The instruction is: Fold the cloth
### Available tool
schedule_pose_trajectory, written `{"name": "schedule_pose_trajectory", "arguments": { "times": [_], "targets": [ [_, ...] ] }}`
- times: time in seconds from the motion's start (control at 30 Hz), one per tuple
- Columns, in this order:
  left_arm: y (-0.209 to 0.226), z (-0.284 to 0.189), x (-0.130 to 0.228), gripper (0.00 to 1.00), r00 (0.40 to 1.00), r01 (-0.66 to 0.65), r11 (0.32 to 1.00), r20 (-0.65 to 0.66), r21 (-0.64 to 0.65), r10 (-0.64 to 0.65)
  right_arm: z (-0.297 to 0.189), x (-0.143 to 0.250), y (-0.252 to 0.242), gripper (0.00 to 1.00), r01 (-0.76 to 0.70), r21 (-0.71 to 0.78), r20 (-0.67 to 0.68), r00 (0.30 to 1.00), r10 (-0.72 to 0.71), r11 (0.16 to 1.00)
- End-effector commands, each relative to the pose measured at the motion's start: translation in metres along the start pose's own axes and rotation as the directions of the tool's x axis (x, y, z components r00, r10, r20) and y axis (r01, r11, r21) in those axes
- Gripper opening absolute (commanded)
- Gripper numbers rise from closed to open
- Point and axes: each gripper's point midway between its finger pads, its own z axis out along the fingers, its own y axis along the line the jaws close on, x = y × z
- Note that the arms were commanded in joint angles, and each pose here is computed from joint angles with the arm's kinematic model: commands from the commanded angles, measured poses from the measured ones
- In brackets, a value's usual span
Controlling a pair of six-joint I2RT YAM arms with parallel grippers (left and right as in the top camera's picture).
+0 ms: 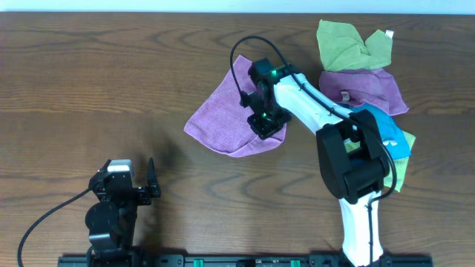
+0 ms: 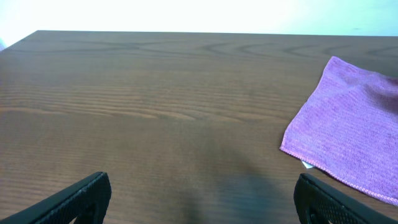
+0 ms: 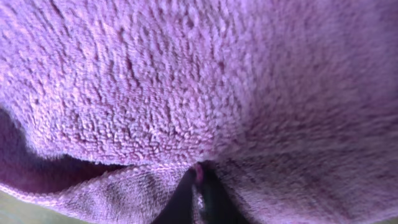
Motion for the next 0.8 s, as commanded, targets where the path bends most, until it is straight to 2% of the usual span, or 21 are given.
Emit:
{"name": "schedule_pose_trajectory", "arguments": {
  "times": [0.0,0.13,0.3,0.53,0.6,0.63,0.73,0.77],
  "targets": [
    [0.000,0.003,0.012,0.95,1.000,0.007,1.000,-0.029,-0.003,-0.007,0.006,0.004,0.009,0.01,0.015,-0.040,-0.015,1.000,-0.015,0.999],
    [0.000,0.003,0.012,0.96,1.000,0.007,1.000,-0.029,-0.003,-0.007,0.004,0.007,0.015,0.01,-0.038,-0.075,-0.033,0.999,0.036,0.996],
    [0.000,0.003,0.012,0.96,1.000,0.007,1.000,-0.029,-0.003,-0.007,-0.006,0.013,0.052,0.01,-0.078,-0.261,-0.065,0.996,0.063,0.962],
    [0.000,0.003,0.012,0.95,1.000,0.007,1.000,-0.029,-0.003,-0.007,-0.012,0.046,0.086,0.02,-0.150,-0.309,-0.231,0.970,0.079,0.939],
    [0.000,0.003,0.012,0.95,1.000,0.007,1.000,-0.029,-0.003,-0.007,-0.013,0.059,0.094,0.12,-0.154,-0.300,-0.283,0.957,0.066,0.941],
    [0.000,0.003,0.012,0.95,1.000,0.007,1.000,-0.029,-0.003,-0.007,-0.014,0.063,0.098,0.23,-0.152,-0.298,-0.300,0.952,0.059,0.942],
    [0.000,0.003,0.012,0.95,1.000,0.007,1.000,-0.029,-0.003,-0.007,-0.013,0.069,0.109,0.40,-0.137,-0.294,-0.326,0.945,0.035,0.946],
    [0.000,0.003,0.012,0.95,1.000,0.007,1.000,-0.029,-0.003,-0.007,-0.013,0.070,0.111,0.52,-0.130,-0.293,-0.327,0.944,0.028,0.947]
  ]
}}
